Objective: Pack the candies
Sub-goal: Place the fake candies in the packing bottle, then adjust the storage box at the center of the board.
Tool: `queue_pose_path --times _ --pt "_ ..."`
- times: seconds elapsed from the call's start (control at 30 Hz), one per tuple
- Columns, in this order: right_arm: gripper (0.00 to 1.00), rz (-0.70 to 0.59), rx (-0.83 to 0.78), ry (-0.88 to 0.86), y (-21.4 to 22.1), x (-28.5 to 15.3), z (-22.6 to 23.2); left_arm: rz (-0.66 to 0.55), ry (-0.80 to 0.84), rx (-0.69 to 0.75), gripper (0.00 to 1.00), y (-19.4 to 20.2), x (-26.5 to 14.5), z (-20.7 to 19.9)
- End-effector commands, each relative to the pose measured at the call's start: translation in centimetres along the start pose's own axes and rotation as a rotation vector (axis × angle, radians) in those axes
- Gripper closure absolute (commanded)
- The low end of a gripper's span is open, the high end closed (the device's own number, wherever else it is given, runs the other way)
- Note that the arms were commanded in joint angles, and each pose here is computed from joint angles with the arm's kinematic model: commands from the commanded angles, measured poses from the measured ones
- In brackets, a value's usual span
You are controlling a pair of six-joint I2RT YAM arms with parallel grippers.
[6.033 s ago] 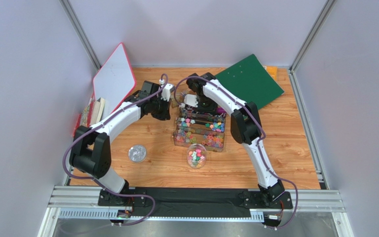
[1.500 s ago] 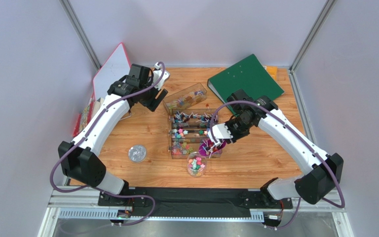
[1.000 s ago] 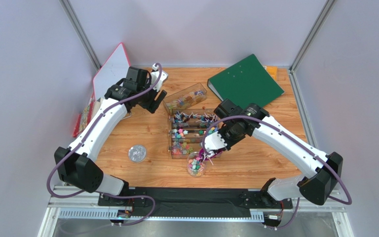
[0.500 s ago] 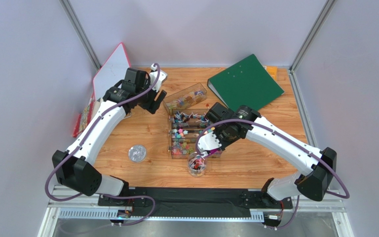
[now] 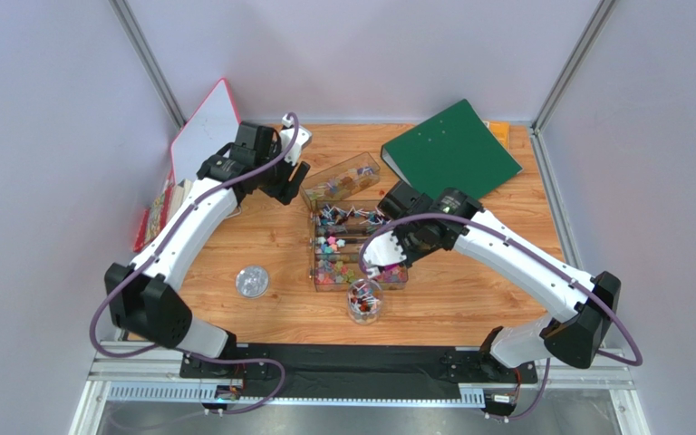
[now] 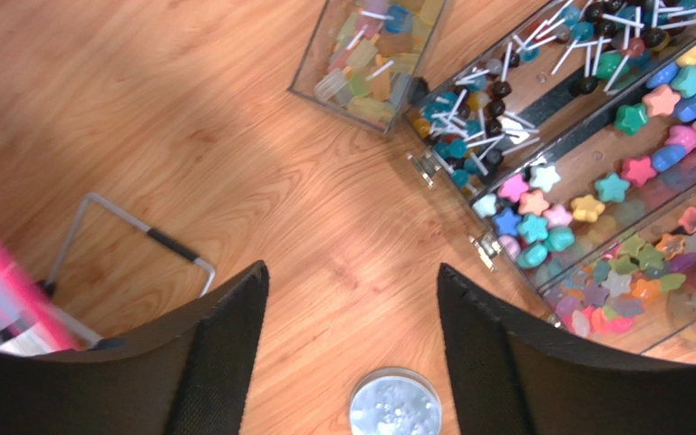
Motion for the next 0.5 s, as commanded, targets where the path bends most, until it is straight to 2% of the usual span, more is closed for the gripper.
queue_pose_path --times 0.0,0.03,0.07,0.1,0.3,0.47 --pt "1.00 -0.087 0.283 0.086 2.8 -2.6 -1.6 -0.033 0.087 -0.051 0.39 -3.4 4.8 0.5" --pt "1.00 -0.142 0.362 0.113 2.9 -3.0 -2.2 -0.041 0.109 -0.067 0.49 -4.1 5.7 0.5" --pt "1.00 -0.155 0.415 0.137 3.4 -3.0 -2.8 -0.041 0.120 -0.076 0.64 -4.7 6.6 0.6" --pt "1.00 -0.181 0.494 0.178 4.5 -3.0 -3.6 -0.036 0.134 -0.086 1.00 -5.6 8.5 0.9" --pt "1.00 -0.204 0.836 0.238 8.9 -0.8 -5.9 -0.001 0.178 -0.088 1.00 -7.7 15.2 0.6" --pt "1.00 -0.200 1.017 0.222 11.1 1.1 -6.7 0.010 0.197 -0.044 1.00 -8.5 19.4 -1.0"
Point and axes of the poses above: each gripper's point midway between its finger pads, its own x axis out along the fingers, its own z axis along the line the jaws close on, y = z × x, the point moved 7 cm from there along -x, back along the fingers, and after that the axes turned 2 degrees about x, right-handed, at the moved point
